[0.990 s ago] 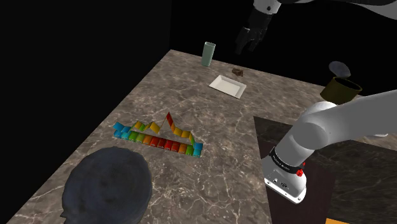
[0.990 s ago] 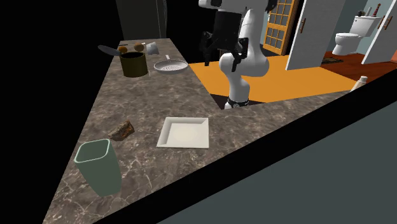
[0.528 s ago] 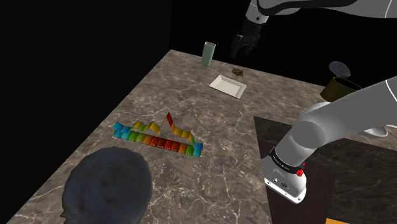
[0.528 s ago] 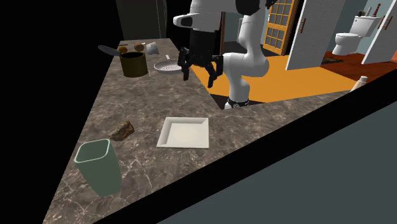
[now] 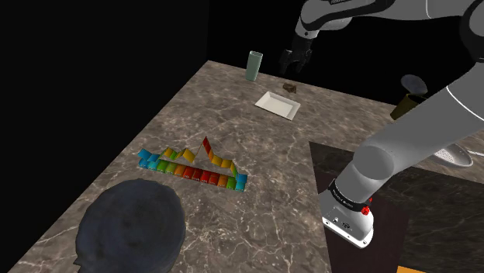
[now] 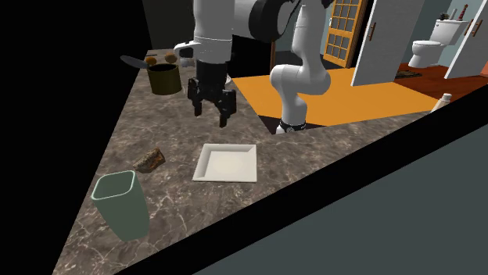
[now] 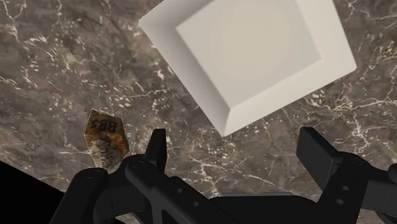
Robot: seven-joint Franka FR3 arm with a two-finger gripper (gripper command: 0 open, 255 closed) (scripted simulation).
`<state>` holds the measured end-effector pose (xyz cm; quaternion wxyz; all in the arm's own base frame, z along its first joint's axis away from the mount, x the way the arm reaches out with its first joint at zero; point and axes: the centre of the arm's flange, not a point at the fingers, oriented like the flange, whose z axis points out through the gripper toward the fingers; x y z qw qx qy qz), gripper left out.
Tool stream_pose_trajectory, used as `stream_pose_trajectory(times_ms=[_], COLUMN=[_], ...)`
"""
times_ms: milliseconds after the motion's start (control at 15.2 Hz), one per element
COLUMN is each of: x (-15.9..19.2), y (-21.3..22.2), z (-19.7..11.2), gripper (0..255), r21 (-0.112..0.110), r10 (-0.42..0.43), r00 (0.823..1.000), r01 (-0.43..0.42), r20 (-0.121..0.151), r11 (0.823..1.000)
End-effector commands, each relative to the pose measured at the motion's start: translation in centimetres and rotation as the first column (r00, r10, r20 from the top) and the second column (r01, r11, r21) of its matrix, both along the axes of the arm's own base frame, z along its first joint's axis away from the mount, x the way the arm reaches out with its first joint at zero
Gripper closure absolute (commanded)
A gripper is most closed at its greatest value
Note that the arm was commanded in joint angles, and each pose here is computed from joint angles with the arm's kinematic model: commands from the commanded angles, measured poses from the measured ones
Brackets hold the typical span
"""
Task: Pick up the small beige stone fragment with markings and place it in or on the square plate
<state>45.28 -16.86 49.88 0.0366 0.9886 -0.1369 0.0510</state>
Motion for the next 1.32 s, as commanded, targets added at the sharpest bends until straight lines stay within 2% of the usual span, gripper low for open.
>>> stream_pose_trajectory(times_ms=[0, 462, 924, 1254], x=[1.2, 4.5, 7.2, 7.5], y=[-2.1, -9.5, -17.1, -18.1], z=[-1.5, -6.1, -10.7, -13.3], gripper=[0, 0, 0, 0], r21=[-0.001, 0.001, 0.000, 0.000], r10=[-0.024, -0.108, -0.190, -0.198], r00=[1.000, 0.994, 0.981, 0.980], r01=[0.024, 0.108, 0.190, 0.199], r20=[-0.004, -0.017, -0.031, -0.033], r11=[1.000, 0.994, 0.982, 0.980])
